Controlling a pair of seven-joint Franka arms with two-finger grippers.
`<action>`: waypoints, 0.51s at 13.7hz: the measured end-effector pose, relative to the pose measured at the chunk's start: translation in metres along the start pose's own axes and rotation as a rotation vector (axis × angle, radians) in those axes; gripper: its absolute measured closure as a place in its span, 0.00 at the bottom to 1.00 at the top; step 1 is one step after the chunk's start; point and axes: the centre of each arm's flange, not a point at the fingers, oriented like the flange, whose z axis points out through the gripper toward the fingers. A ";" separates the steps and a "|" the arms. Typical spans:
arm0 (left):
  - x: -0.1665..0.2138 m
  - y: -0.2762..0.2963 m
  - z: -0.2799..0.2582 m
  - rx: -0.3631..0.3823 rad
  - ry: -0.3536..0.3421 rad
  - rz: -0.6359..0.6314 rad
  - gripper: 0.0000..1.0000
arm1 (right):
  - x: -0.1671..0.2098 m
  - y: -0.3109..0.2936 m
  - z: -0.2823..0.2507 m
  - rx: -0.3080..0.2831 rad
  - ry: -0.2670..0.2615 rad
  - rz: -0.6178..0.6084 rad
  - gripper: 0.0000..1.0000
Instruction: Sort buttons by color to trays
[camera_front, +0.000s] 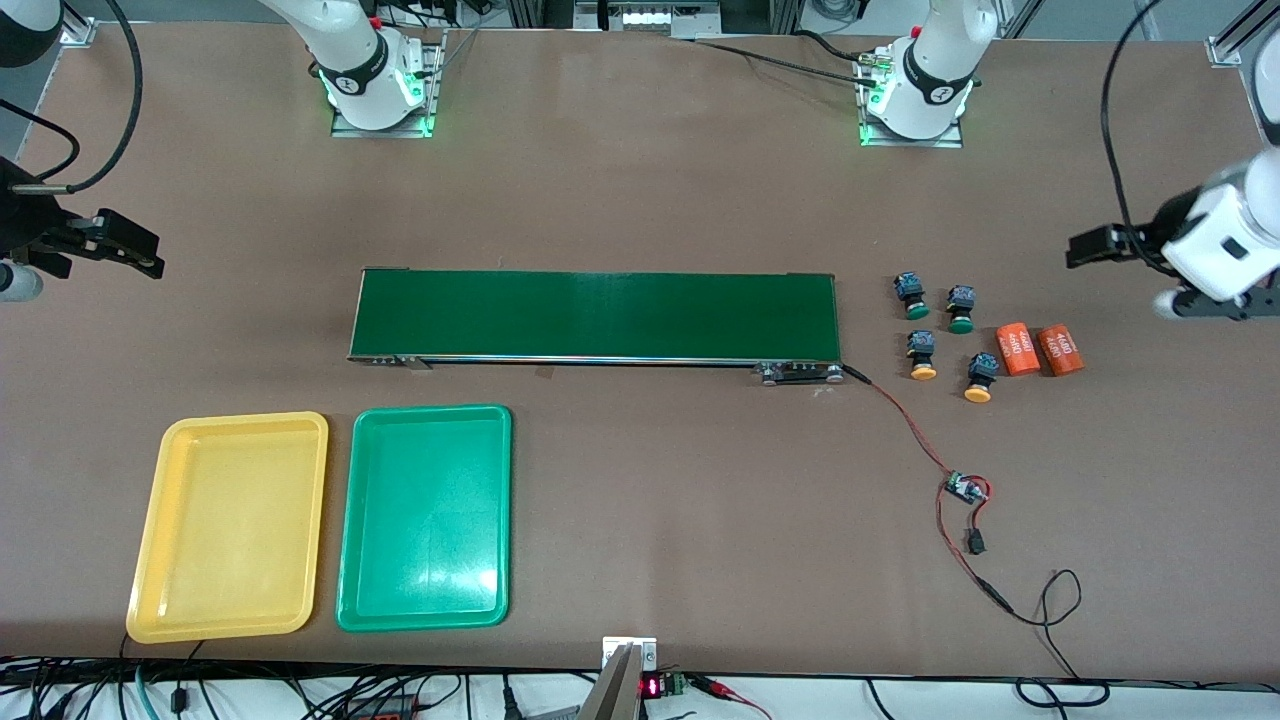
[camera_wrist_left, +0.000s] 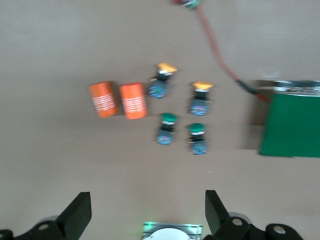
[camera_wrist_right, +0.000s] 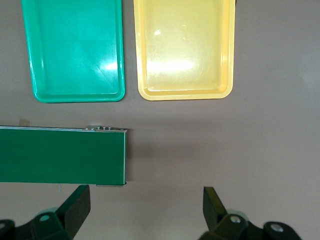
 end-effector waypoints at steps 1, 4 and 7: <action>0.007 -0.021 0.015 0.025 -0.029 -0.023 0.00 | 0.000 0.000 0.000 0.000 0.000 0.000 0.00; 0.031 -0.056 0.066 0.081 -0.054 -0.055 0.03 | 0.000 0.000 0.000 0.000 0.000 0.000 0.00; 0.047 -0.075 0.131 0.074 0.048 -0.065 0.03 | 0.000 0.000 0.000 0.000 0.000 -0.001 0.00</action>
